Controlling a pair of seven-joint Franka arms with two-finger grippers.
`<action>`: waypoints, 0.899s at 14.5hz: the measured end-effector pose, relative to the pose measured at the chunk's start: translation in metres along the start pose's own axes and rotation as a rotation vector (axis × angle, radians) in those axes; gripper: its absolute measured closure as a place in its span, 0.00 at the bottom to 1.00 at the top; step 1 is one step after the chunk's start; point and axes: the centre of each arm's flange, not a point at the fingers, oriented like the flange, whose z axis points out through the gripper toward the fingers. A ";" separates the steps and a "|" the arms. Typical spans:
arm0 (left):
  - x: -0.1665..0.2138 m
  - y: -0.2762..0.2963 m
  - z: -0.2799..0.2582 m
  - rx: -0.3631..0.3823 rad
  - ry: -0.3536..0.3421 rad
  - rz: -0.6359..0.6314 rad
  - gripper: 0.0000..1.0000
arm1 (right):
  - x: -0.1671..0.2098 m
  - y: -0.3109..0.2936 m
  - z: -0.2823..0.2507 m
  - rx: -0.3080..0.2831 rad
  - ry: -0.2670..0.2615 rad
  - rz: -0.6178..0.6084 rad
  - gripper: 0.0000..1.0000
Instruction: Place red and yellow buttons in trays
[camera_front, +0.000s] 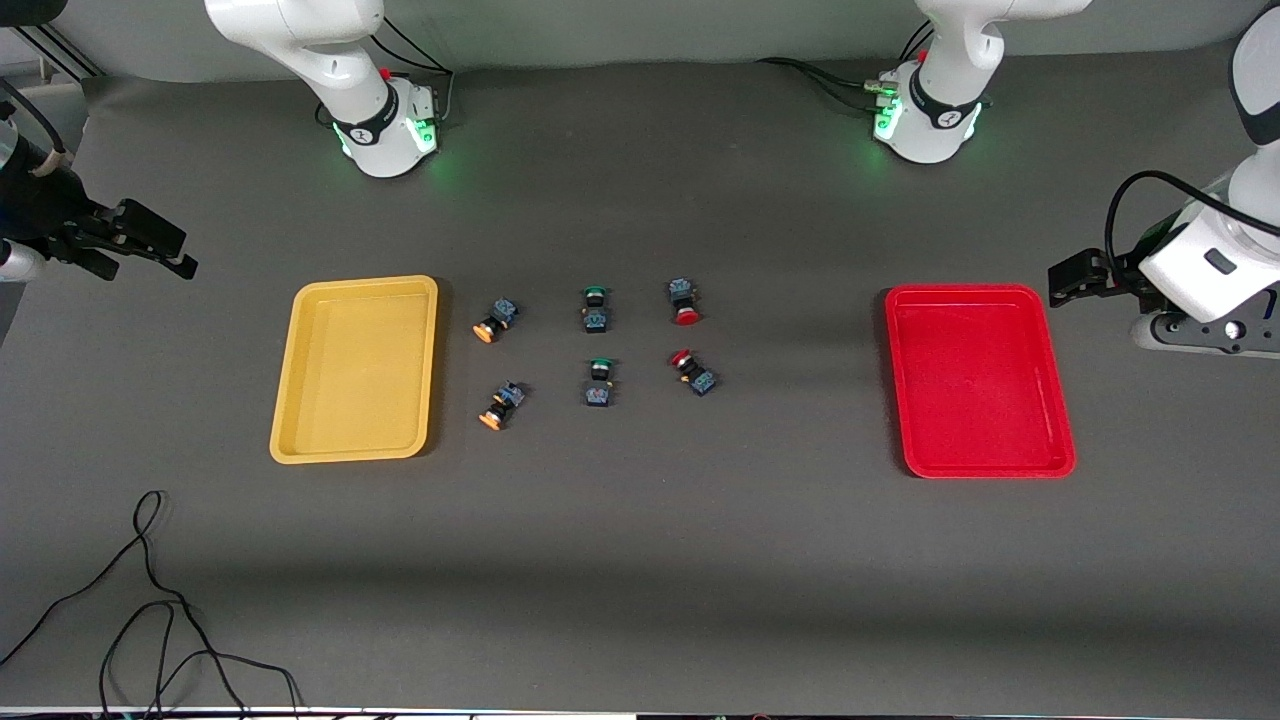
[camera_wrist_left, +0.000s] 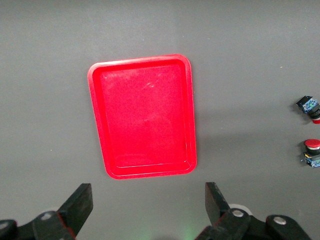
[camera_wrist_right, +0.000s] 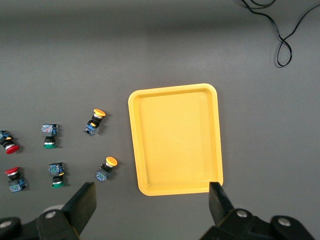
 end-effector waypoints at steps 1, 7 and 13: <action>0.000 0.000 0.000 0.000 0.000 0.000 0.00 | 0.000 0.000 0.000 0.000 -0.004 0.000 0.00; 0.000 0.000 0.000 0.000 0.002 0.000 0.00 | -0.004 -0.005 0.004 -0.003 -0.035 -0.010 0.00; 0.000 0.012 0.000 0.002 0.001 0.020 0.00 | -0.002 -0.033 0.017 -0.005 -0.060 -0.053 0.00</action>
